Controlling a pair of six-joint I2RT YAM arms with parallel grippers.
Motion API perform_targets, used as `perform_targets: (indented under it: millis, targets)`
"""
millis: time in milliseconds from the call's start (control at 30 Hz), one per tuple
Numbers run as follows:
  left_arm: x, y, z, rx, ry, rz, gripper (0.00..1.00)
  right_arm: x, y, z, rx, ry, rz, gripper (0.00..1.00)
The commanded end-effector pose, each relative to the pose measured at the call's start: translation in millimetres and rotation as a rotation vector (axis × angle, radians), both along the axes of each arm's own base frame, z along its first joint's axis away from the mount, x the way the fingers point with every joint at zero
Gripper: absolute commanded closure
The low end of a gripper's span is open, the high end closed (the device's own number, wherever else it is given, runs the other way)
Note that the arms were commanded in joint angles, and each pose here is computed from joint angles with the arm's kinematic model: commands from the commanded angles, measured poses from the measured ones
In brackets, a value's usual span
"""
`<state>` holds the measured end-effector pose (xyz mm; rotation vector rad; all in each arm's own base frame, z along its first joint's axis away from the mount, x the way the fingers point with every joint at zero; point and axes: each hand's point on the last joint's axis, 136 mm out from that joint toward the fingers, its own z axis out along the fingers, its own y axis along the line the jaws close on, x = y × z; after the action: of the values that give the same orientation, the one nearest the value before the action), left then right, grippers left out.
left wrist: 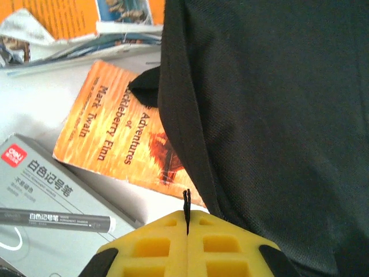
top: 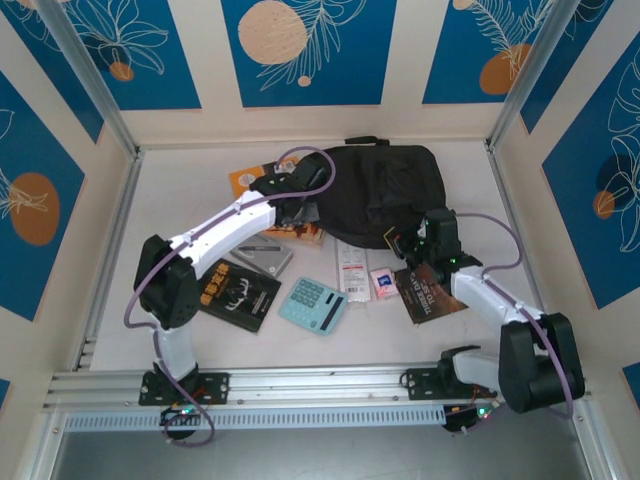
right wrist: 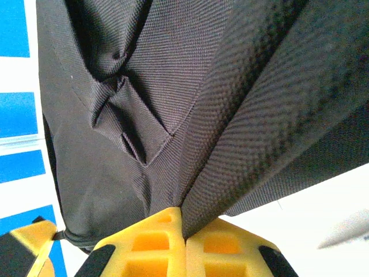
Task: Pack the student bag
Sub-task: Unzip the student bag at the top-center of the table.
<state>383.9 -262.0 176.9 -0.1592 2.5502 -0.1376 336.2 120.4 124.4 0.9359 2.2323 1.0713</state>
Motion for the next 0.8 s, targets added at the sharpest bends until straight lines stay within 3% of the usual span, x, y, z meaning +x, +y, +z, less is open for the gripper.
perform_targets:
  millis: [0, 200, 267, 300, 367, 400, 467, 600, 767]
  targets:
    - [11, 29, 47, 0.078, -0.128, -0.004, 1.00, 8, -25, -10, -0.083, 0.077, -0.039, 1.00]
    - [3, -14, 81, -0.104, -0.161, -0.166, 1.00, 46, -37, 12, -0.039, 0.076, -0.012, 1.00]
    - [-1, -29, 96, -0.150, -0.183, -0.214, 1.00, 58, -40, 20, -0.022, 0.082, -0.004, 0.96]
    - [-4, -38, 105, -0.172, -0.194, -0.239, 1.00, 61, -42, 24, -0.021, 0.090, -0.011, 0.85]
    - [-10, -52, 120, -0.207, -0.209, -0.276, 1.00, 62, -45, 32, -0.022, 0.109, -0.033, 0.53]
    - [-14, -58, 127, -0.221, -0.215, -0.290, 1.00, 59, -46, 39, -0.025, 0.110, -0.041, 0.43]
    - [-21, -67, 136, -0.241, -0.223, -0.306, 1.00, 47, -51, 49, -0.056, 0.140, -0.082, 0.32]
    - [-38, -84, 132, -0.288, -0.187, -0.325, 1.00, 7, -61, 60, -0.086, 0.206, -0.179, 0.33]
    - [-57, -105, 120, -0.325, -0.137, -0.360, 1.00, -22, -36, 66, 0.054, 0.193, -0.147, 0.36]
